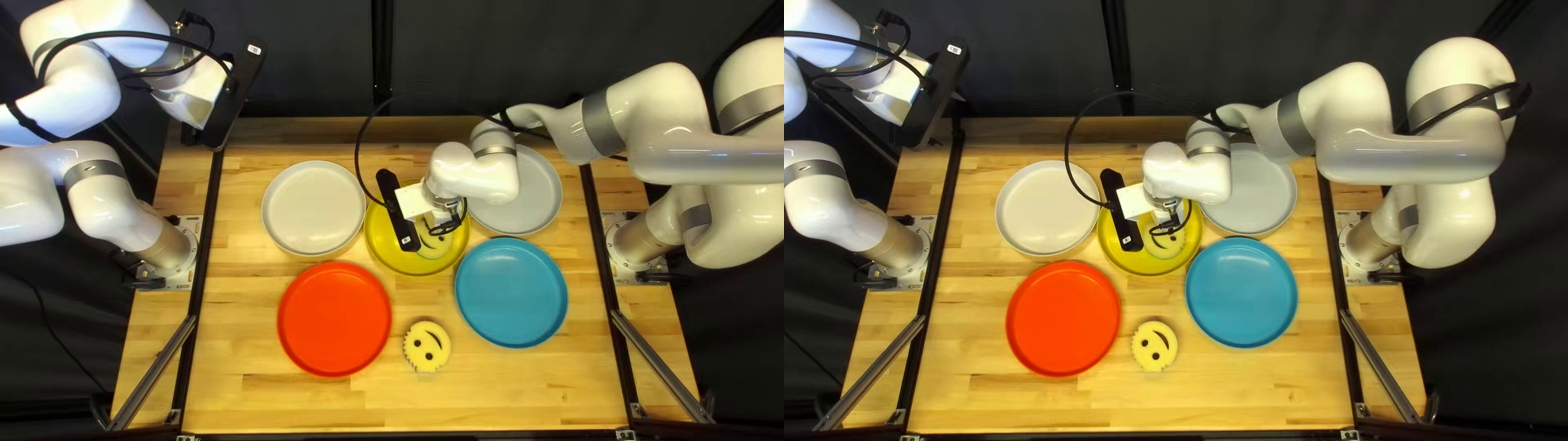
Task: Pick up sponge and scrub the plate
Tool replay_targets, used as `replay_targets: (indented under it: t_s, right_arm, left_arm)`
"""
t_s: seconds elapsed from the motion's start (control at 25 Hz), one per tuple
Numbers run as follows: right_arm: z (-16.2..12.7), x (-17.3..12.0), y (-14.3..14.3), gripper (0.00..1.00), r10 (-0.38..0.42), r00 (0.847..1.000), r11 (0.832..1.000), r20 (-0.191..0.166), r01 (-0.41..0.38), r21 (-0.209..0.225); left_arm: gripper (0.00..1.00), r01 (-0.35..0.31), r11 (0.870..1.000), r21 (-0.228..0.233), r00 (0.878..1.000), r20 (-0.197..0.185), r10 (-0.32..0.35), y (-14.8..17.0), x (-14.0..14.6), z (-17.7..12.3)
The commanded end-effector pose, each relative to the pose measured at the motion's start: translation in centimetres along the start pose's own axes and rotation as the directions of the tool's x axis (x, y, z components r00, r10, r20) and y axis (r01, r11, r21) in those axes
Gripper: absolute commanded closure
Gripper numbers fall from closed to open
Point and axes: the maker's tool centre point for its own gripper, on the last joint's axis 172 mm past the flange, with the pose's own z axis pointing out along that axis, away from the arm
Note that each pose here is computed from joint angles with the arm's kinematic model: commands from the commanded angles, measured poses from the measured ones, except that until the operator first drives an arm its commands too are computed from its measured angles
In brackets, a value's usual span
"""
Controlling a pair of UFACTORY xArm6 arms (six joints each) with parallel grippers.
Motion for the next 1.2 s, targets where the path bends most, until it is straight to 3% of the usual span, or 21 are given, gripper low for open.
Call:
replay_targets:
  t_s: [0.04,0.4,0.64,1.0,1.2]
  right_arm:
    - [0.4,0.6,2.8,1.00,0.012,1.000,1.000,0.004,-0.012,0.021]
    - [1.0,0.9,6.3,1.00,0.015,1.000,0.999,0.019,-0.016,0.048]
    - [0.7,1.9,4.6,1.00,-0.002,1.000,0.999,0.020,0.001,0.044]
    - [-0.7,4.4,-0.5,1.00,-0.049,0.999,0.999,0.016,0.049,0.000]
    - [-0.5,5.2,-0.5,1.00,-0.066,0.998,0.998,0.021,0.066,-0.014]
  left_arm:
    - [0.00,0.000,1.000,0.000,1.000,0.000,0.000,0.0,0.0,0.0]
    - [0.00,0.000,1.000,0.000,1.000,0.000,0.000,0.0,0.0,0.0]
    - [0.00,0.000,1.000,0.000,1.000,0.000,0.000,0.0,0.0,0.0]
    - [0.00,0.000,1.000,0.000,1.000,0.000,0.000,0.0,0.0,0.0]
    - [0.00,0.000,1.000,0.000,1.000,0.000,0.000,0.0,0.0,0.0]
